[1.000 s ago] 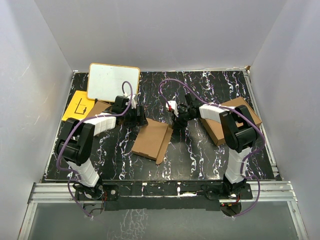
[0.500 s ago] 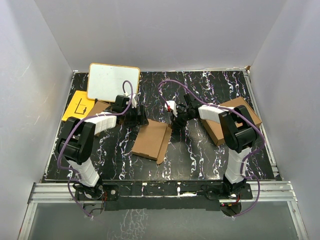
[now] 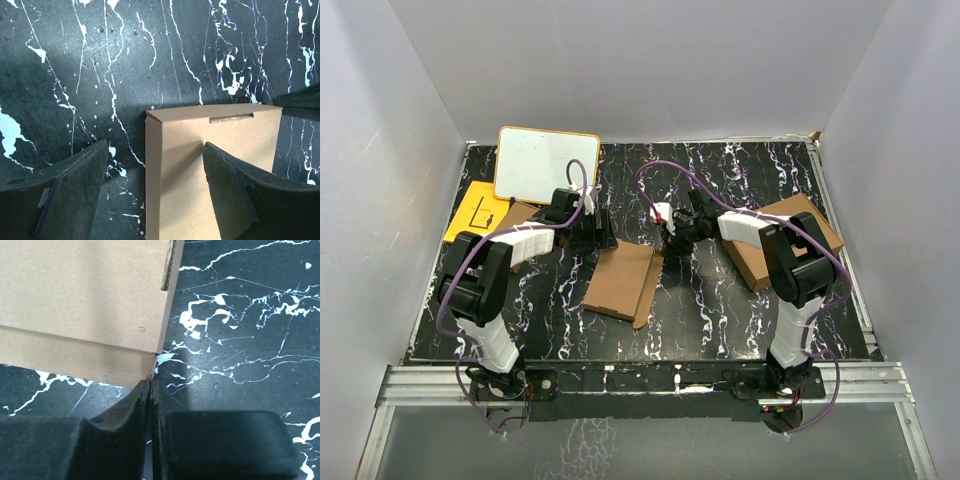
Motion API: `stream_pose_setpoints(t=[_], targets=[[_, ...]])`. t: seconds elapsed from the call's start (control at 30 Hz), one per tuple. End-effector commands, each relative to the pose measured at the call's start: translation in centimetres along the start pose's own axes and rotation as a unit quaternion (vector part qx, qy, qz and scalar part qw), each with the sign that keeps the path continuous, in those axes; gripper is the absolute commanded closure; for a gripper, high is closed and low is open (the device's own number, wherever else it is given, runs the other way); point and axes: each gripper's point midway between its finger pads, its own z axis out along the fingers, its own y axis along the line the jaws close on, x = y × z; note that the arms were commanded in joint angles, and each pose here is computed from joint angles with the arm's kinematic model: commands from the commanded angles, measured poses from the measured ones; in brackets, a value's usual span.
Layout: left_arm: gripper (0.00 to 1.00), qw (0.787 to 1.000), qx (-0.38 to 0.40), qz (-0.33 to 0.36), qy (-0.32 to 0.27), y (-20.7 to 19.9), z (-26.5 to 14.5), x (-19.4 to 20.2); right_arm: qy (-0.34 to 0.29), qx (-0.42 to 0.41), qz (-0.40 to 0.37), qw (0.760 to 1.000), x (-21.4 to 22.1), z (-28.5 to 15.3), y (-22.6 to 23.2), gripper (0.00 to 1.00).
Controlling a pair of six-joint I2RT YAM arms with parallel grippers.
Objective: Fold the paper box
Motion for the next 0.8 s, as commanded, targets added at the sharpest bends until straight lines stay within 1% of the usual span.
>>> stream_pose_setpoints(t=[0.0, 0.27, 0.33, 0.53, 0.77], targets=[[0.25, 0.999, -0.011, -0.003, 0.038, 0.9, 0.4, 1.6, -0.05, -0.005, -0.065, 0.997, -3.7, -0.9, 0.5, 0.9], [0.26, 0.999, -0.002, 0.027, 0.018, 0.7, 0.3, 0.9, -0.046, -0.003, -0.059, 0.997, -3.7, -1.0, 0.6, 0.91], [0.28, 0.999, 0.002, 0.032, 0.016, 0.6, 0.4, 0.8, -0.044, -0.001, -0.054, 0.998, -3.7, -0.9, 0.6, 0.91], [0.36, 0.999, 0.002, 0.031, 0.03, 0.9, 0.8, 1.5, -0.044, -0.004, -0.049, 0.998, -4.0, -0.8, 1.1, 0.92], [0.36, 0.999, 0.0, 0.032, 0.039, 1.1, 1.1, 1.9, -0.032, 0.003, -0.036, 0.999, -3.8, -0.4, 0.8, 0.92]])
